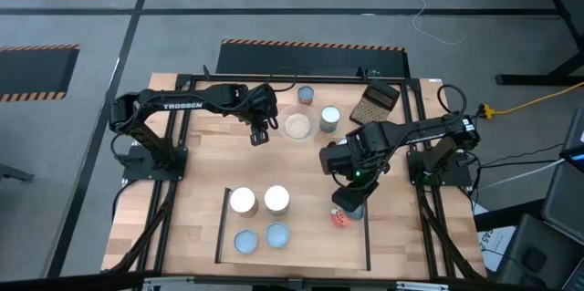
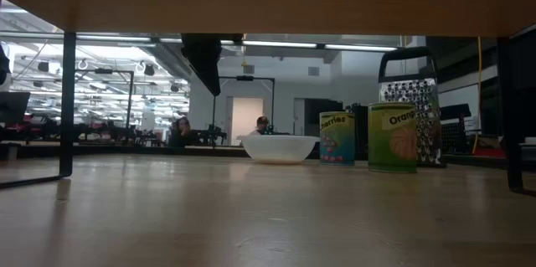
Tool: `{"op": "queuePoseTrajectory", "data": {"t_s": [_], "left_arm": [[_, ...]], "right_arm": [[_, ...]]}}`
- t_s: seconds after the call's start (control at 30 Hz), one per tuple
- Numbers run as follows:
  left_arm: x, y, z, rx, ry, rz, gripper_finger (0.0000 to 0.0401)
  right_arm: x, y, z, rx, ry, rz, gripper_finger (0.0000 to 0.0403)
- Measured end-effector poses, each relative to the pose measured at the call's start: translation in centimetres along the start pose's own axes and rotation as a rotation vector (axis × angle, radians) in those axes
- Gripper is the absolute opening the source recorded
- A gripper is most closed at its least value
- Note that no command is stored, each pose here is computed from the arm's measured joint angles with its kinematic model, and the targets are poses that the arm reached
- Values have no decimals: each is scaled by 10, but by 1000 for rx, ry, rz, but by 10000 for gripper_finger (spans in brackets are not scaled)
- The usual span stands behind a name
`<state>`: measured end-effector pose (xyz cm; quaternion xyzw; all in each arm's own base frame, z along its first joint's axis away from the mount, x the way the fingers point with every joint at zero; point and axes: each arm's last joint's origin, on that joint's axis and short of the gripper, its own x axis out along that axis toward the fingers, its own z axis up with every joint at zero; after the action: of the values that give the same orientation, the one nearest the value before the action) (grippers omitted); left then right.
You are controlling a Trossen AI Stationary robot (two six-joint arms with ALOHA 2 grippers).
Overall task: Pick and place cans onto a shelf
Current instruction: Put the canned mixed fruit on the shelf
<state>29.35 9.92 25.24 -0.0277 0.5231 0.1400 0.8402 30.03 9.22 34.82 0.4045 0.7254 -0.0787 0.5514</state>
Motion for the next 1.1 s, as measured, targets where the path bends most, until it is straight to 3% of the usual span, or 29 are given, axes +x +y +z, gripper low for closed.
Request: {"op": "queuePoseTrajectory", "data": {"t_s": [0.3, 1.1], "left_arm": [[0, 0, 0, 0, 0, 0, 121], [0, 0, 0, 0, 1, 0, 121]], "right_arm": [[0, 0, 0, -1, 0, 0, 33], [0, 3, 2, -19, -17, 24, 38]]}}
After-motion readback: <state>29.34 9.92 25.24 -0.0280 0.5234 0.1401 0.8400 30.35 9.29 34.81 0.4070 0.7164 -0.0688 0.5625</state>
